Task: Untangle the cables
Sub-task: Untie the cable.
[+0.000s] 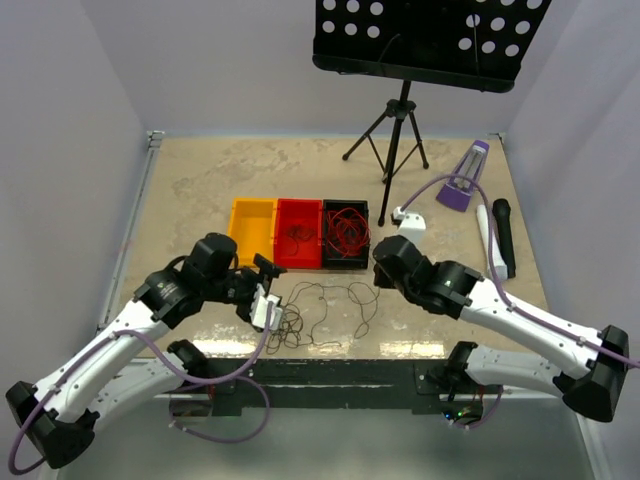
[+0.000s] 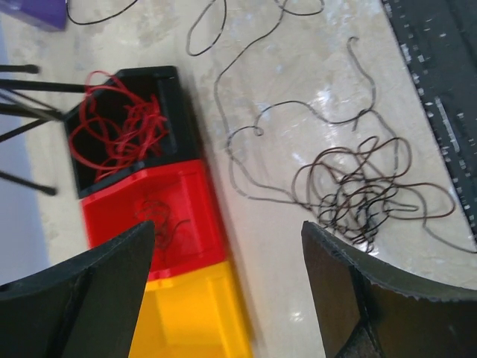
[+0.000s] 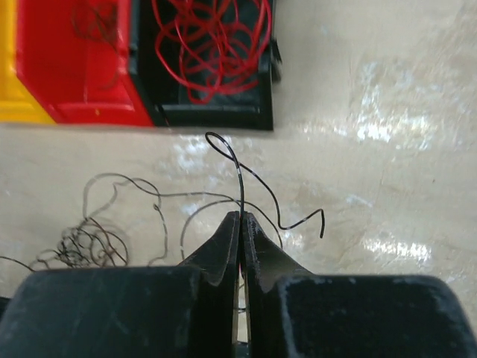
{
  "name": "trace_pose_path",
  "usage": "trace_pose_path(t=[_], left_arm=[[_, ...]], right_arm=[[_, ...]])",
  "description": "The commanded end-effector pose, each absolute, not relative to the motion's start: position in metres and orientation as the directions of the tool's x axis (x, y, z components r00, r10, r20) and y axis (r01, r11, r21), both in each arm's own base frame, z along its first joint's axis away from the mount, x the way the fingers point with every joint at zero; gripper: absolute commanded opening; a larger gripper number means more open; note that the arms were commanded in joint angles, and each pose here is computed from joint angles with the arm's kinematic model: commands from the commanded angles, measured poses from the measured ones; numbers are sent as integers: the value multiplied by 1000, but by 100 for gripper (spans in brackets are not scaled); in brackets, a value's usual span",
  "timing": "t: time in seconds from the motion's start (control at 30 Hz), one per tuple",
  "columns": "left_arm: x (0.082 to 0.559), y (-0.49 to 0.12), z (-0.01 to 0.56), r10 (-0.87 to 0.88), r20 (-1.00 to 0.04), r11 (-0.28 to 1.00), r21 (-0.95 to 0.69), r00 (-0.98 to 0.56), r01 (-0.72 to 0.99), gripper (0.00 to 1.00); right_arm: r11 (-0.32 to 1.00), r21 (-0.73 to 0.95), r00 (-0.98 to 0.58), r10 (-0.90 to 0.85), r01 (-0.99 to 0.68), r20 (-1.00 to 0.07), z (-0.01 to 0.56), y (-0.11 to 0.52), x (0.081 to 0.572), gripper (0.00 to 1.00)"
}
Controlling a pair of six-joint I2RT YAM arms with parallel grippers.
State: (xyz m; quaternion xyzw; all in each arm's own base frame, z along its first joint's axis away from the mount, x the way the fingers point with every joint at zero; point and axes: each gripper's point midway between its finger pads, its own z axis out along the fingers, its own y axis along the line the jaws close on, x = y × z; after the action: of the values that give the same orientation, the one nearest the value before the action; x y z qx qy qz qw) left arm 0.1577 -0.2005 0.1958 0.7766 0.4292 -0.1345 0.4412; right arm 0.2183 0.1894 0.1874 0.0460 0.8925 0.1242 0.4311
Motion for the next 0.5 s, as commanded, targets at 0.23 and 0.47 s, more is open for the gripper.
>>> trace_pose_path(t=[0.23, 0.47], left_arm=[[144, -214, 136, 486, -638, -337, 494, 598, 801, 79], [144, -209, 136, 486, -610, -346, 523, 626, 779, 77]], right_arm=[[934, 315, -716, 104, -167, -690, 138, 239, 211, 47], [910, 264, -698, -36, -318, -716, 127, 276, 226, 51]])
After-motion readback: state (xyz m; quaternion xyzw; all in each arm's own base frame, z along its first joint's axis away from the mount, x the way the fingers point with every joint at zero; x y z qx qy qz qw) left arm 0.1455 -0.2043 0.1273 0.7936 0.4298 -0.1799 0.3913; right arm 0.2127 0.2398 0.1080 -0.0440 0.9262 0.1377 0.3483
